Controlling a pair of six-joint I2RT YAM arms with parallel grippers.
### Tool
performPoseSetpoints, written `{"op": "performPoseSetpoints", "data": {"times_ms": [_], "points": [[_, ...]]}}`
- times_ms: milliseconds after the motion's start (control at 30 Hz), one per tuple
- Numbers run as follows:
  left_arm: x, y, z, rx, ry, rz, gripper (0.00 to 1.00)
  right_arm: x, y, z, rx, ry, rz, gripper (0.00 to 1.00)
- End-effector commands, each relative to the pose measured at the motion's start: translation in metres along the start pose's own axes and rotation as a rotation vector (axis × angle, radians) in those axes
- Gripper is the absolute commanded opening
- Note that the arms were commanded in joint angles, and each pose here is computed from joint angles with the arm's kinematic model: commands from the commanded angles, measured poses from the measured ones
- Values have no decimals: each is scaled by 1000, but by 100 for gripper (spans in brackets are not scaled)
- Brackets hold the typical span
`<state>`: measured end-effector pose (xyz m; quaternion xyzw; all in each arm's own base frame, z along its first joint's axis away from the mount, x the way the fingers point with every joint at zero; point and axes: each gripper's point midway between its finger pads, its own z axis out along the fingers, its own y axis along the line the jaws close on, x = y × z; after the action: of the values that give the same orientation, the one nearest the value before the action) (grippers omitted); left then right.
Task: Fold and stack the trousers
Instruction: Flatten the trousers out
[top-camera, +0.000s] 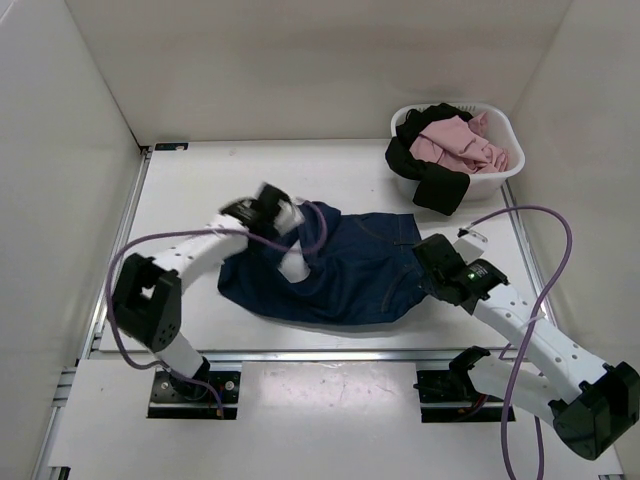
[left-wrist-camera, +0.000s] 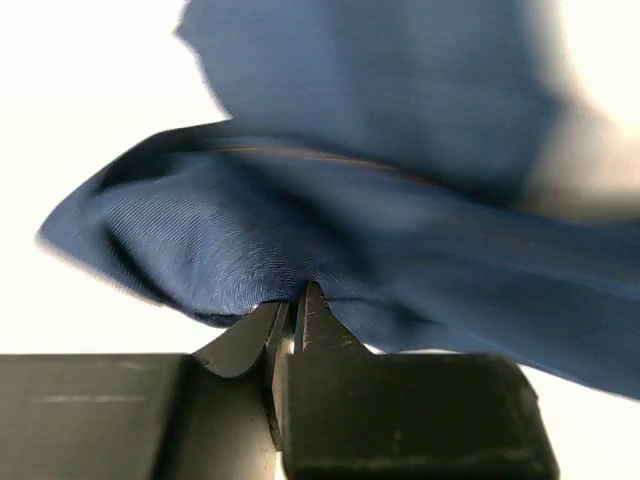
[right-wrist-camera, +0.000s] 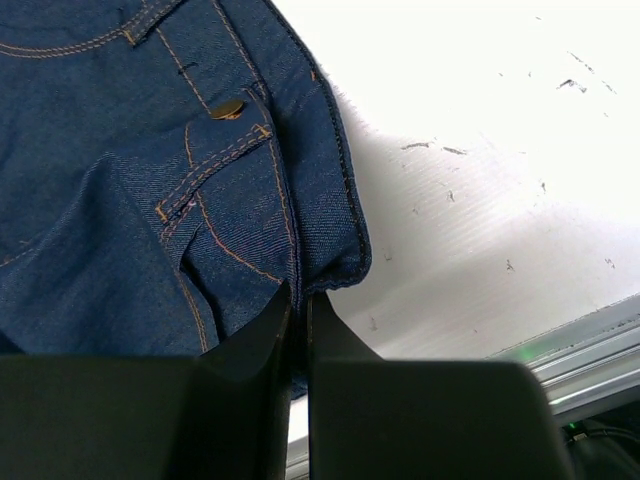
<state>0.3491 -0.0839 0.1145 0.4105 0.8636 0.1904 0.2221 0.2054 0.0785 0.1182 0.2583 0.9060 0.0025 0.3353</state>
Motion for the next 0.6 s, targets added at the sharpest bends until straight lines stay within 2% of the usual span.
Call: {"op": "performPoseSetpoints", "data": {"times_ms": [0, 67, 100, 167, 200, 233, 300, 333, 400, 433, 500, 533, 567], "points": [[56, -71, 15, 94, 236, 282, 14, -4, -9, 1, 27, -35, 21, 0], [52, -97, 14, 159, 230, 328, 14, -4, -11, -1, 25, -36, 35, 0], [34, -116, 6, 193, 171, 356, 16, -2, -15, -1, 28, -34, 33, 0], [19, -138, -4, 245, 115, 404, 31, 1, -18, 0, 33, -32, 41, 0], [8, -161, -18, 296, 58, 473, 51, 2, -20, 0, 29, -34, 43, 0], [7, -170, -30, 324, 42, 517, 61, 1, -22, -1, 33, -42, 52, 0], [3, -195, -52, 379, -10, 604, 74, 2, -24, -1, 40, -38, 47, 0], [-8, -195, -66, 391, -64, 597, 79, 2, -28, -1, 56, -43, 49, 0], [-14, -194, -87, 442, -111, 582, 81, 3, -31, -1, 67, -38, 42, 0], [-28, -179, -101, 452, -184, 514, 81, 5, -35, 0, 85, -38, 32, 0], [-29, -154, -103, 438, -201, 430, 85, 5, -36, 0, 85, -38, 32, 0], [-24, -125, -95, 391, -179, 346, 90, 5, -36, 0, 85, -38, 32, 0], [-16, -105, -94, 341, -176, 319, 100, 6, -38, 0, 93, -34, 27, 0]]}}
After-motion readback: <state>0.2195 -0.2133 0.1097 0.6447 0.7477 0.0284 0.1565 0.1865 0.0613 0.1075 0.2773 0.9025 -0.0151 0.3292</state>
